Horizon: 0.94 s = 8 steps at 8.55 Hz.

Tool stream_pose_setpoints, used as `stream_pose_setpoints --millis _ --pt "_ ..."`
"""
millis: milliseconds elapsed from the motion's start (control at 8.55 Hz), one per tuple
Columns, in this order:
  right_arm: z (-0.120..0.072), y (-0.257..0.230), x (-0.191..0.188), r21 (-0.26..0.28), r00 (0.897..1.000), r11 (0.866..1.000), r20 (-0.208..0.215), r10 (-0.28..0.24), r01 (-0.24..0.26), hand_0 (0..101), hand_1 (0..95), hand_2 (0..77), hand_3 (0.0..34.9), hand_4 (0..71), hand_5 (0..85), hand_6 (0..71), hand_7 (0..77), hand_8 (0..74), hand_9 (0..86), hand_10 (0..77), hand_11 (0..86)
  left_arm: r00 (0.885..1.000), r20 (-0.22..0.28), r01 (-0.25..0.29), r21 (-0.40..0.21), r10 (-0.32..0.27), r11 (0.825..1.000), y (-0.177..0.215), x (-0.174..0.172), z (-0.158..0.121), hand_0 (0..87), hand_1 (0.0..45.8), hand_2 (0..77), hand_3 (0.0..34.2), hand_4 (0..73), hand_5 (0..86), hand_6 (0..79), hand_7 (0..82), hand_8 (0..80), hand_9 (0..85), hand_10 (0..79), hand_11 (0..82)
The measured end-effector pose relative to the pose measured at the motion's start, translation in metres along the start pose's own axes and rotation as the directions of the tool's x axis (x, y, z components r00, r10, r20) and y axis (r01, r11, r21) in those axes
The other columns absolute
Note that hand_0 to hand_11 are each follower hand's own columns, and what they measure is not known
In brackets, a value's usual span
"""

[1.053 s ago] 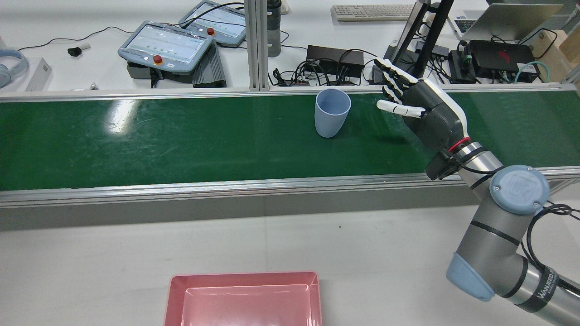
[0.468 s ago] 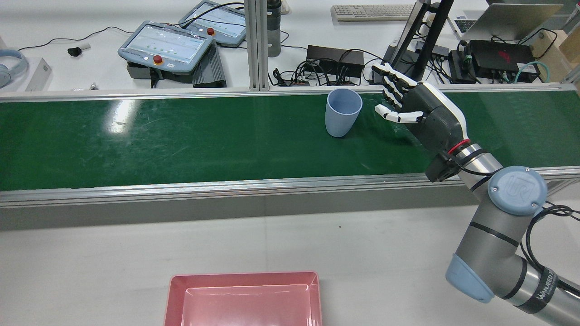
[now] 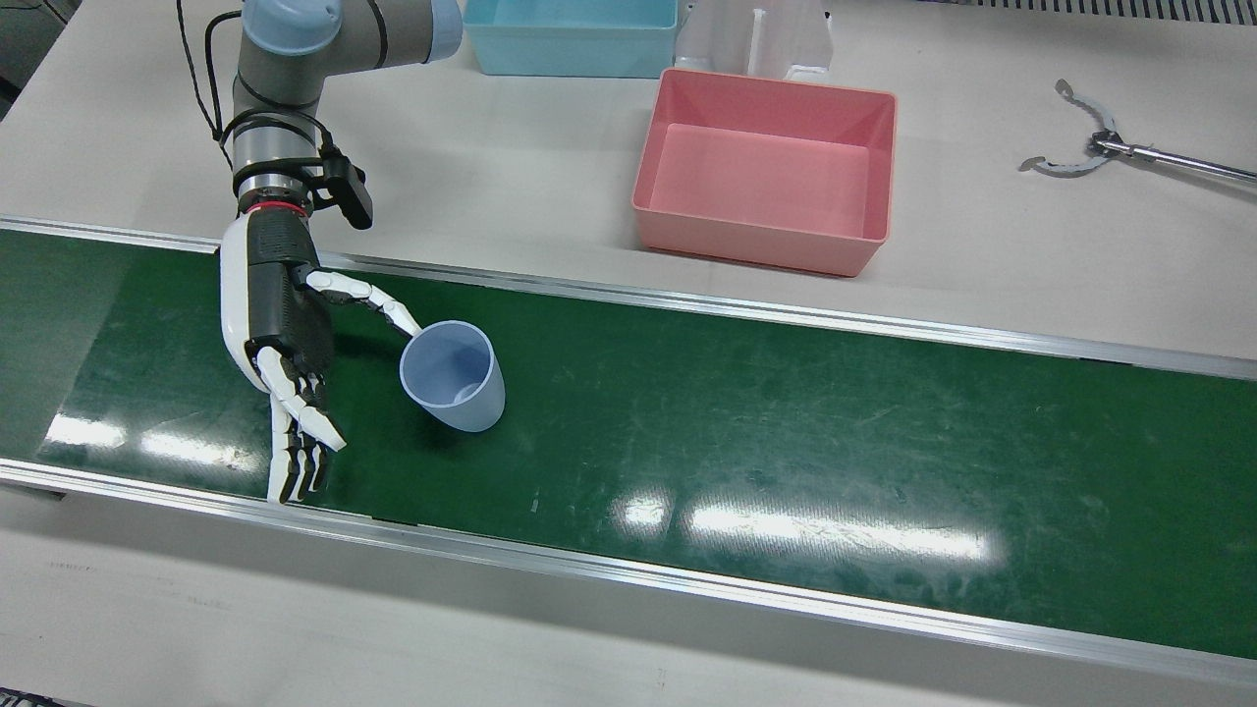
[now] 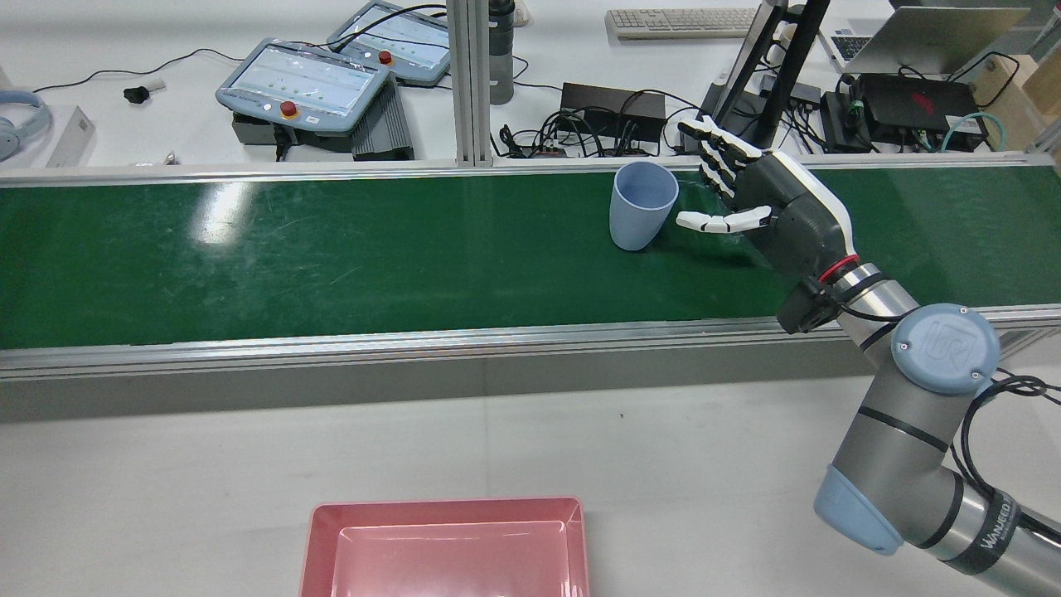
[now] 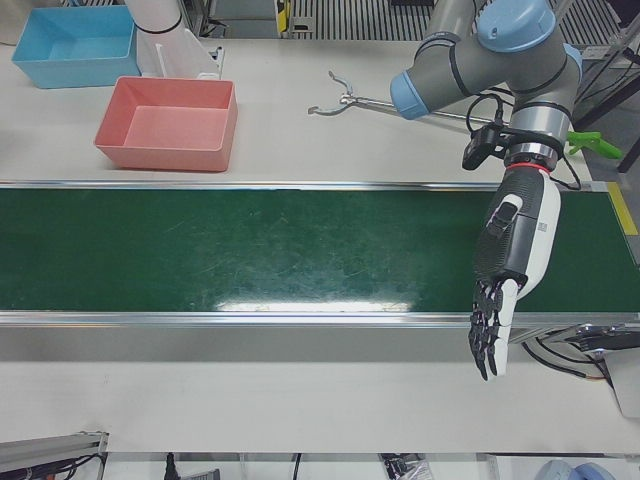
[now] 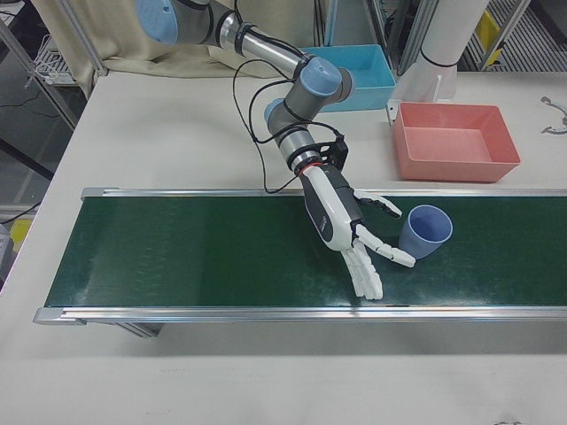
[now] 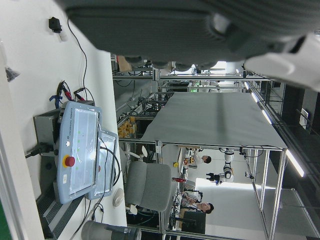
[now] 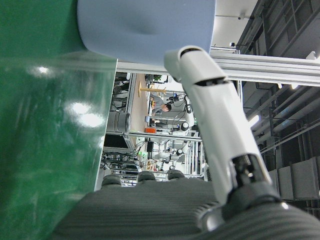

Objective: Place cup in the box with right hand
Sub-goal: 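Close the right hand fingers around the blue cup on the belt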

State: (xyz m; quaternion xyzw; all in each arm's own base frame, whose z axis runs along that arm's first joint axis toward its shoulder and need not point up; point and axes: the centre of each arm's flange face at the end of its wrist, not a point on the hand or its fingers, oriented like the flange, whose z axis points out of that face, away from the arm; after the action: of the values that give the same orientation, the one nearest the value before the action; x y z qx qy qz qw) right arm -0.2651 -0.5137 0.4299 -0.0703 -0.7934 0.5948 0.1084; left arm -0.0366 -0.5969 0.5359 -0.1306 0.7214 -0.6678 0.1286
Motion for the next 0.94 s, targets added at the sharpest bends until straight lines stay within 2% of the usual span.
stream_pose_setpoints --millis 117,234,351,468,585,936 --pt "0.0 0.001 0.0 -0.003 1.0 1.0 0.0 0.002 -0.002 80 36.5 20.2 10.9 0.0 12.0 0.5 1.6 0.5 0.5 0.0 1.1 1.0 0.0 0.0 0.0 0.0 1.0 0.0 0.0 0.0 0.0 0.5 0.5 0.0 0.0 0.0 0.0 0.0 0.0 0.0 0.0 0.0" --pt "0.001 0.002 0.001 -0.005 1.0 1.0 0.0 0.003 -0.003 72 36.0 20.2 10.9 0.0 10.4 0.5 1.6 0.5 0.5 0.0 1.1 1.0 0.0 0.0 0.0 0.0 1.0 0.0 0.0 0.0 0.0 0.5 0.5 0.0 0.0 0.0 0.0 0.0 0.0 0.5 0.0 0.0" --pt "0.0 0.003 0.002 -0.008 1.0 1.0 -0.001 0.005 -0.005 72 36.0 20.2 10.9 0.0 9.8 0.5 1.6 0.0 0.5 0.0 1.1 1.0 0.0 0.0 0.0 0.0 1.0 0.0 0.0 0.0 0.0 0.5 0.5 0.0 0.0 0.0 0.0 0.0 0.0 0.0 0.0 0.0" --pt "0.0 0.003 0.003 -0.009 1.0 1.0 -0.004 0.006 -0.007 57 27.3 21.8 10.9 0.0 4.9 0.5 1.6 0.5 0.5 0.0 1.1 1.0 -0.001 0.0 0.0 0.0 1.0 0.0 0.0 0.0 0.0 0.5 0.5 0.0 0.0 0.0 0.0 0.0 0.0 0.0 0.0 0.0" --pt "-0.001 0.004 0.005 -0.01 1.0 1.0 -0.008 0.008 -0.008 47 25.6 22.9 11.0 0.0 5.5 0.5 1.6 0.5 0.5 0.0 1.1 1.0 -0.001 0.0 0.0 0.0 1.0 0.0 0.0 0.0 0.0 0.5 0.5 0.0 0.0 0.0 0.0 0.0 0.0 0.0 0.0 0.0" --pt "-0.003 0.006 0.018 -0.011 1.0 1.0 -0.028 0.014 -0.014 49 24.5 24.0 11.1 0.0 4.9 0.5 1.6 0.5 0.5 0.0 1.1 1.0 -0.001 0.0 0.0 0.0 1.0 0.0 0.0 0.0 0.0 0.5 0.5 0.0 0.0 0.0 0.0 0.0 0.0 0.0 0.0 0.0"
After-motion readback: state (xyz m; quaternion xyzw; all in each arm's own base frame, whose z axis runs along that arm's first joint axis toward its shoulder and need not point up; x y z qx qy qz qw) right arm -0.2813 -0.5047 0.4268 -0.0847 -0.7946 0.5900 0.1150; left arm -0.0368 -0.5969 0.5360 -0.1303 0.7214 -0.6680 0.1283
